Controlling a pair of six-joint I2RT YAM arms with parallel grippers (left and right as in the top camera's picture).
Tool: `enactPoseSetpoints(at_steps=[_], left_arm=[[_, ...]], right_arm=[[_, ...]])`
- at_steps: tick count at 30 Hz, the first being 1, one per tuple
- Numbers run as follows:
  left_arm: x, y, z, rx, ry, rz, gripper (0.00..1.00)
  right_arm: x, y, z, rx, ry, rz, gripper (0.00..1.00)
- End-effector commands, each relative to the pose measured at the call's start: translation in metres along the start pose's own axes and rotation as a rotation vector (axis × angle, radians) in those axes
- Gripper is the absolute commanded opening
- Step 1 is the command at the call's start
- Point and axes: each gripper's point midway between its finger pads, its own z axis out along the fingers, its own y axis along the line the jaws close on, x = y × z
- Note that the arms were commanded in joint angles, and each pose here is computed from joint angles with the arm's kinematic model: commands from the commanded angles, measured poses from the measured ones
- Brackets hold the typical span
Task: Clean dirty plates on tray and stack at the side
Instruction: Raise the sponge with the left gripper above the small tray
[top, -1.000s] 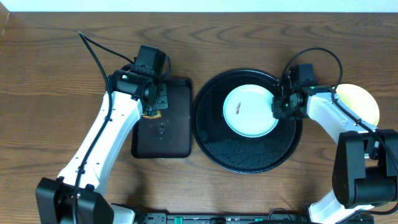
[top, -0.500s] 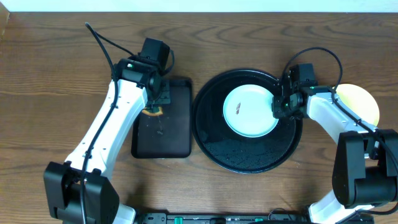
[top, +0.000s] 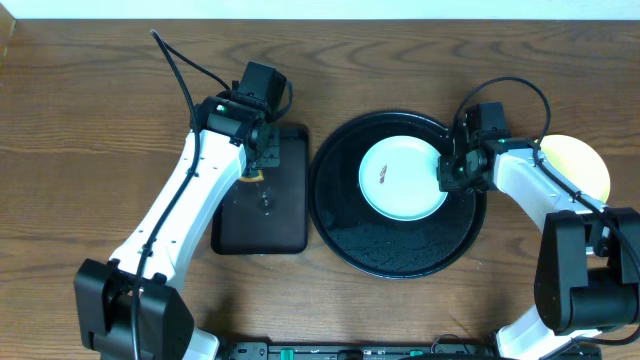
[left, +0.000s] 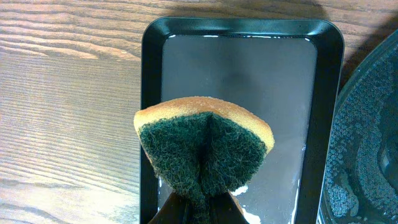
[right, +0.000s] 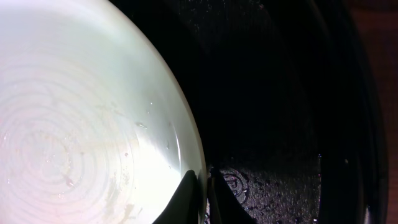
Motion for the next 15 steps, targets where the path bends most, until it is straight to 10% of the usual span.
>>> enactPoseSetpoints(at_steps=[1, 15], left_arm=[[-0.0059, -0.0022, -0.004, 0.013, -0.014, 0.004, 0.08], [-0.0078, 0.0005, -0.0052, -0.022, -0.03, 0.019, 0.07]], right_arm=[[-0.008, 0.0058, -0.0079, -0.007, -0.029, -0.019, 0.03], [-0.0079, 0.0065, -0.0078, -0.008, -0.029, -0.021, 0.01]])
